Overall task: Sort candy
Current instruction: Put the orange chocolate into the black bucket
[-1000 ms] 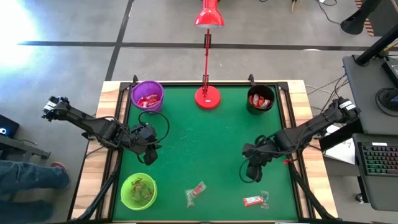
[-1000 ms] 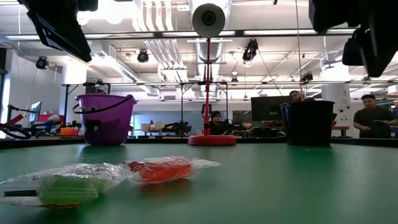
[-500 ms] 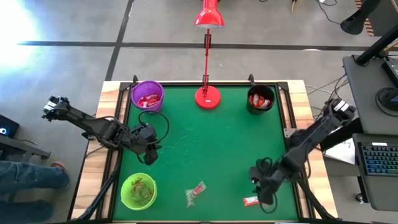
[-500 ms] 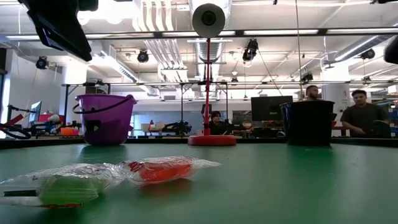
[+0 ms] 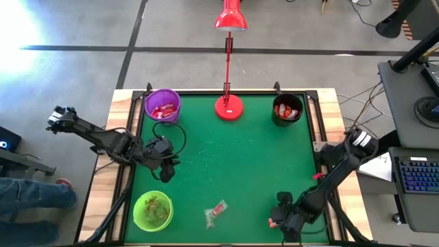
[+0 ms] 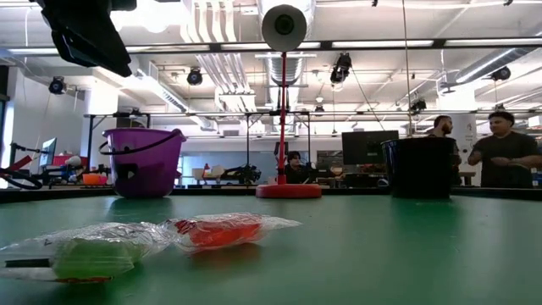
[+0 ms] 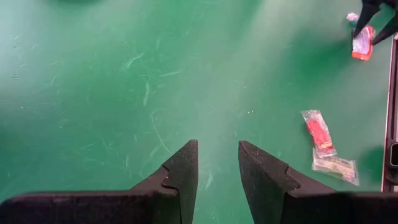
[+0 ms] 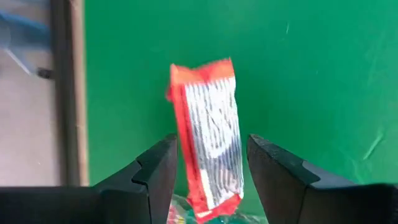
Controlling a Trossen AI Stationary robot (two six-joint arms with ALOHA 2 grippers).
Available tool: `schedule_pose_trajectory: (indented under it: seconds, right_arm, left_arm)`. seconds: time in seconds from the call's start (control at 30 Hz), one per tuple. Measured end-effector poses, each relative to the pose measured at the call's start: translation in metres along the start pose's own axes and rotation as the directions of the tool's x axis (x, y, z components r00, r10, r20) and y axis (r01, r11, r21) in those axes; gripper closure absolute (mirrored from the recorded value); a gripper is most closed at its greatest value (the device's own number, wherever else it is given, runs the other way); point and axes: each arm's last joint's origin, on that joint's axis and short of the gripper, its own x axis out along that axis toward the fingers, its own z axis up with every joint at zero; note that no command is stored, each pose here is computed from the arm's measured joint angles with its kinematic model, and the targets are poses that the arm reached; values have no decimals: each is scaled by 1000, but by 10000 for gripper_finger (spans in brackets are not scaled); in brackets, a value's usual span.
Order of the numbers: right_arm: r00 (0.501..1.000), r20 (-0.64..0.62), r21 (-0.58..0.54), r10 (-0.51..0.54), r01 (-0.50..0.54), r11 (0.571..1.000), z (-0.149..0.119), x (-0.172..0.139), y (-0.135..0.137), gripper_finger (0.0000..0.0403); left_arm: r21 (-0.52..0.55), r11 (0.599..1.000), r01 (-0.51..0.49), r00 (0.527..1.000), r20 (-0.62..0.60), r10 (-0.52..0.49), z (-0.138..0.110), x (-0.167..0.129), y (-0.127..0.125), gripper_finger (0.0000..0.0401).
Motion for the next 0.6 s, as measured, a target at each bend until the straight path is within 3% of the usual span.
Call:
schedule_pose_trajectory:
  seconds: [0.27, 0.53, 0.6]
  right_arm:
    - [989, -101, 56, -106, 112, 992, -9, 17, -6, 232]
    - [991, -96, 52, -92, 97, 994, -10, -2, -9, 365]
    - [996, -64, 69, -62, 67, 995, -8, -11, -7, 382]
  left_arm:
    - [-6, 1000, 7, 1000, 6, -6, 1, 0, -1, 303]
    - [-31, 999, 10, 1000, 8, -9, 1, 0, -1, 303]
    - [-35, 999, 10, 1000, 8, -10, 1, 0, -1, 303]
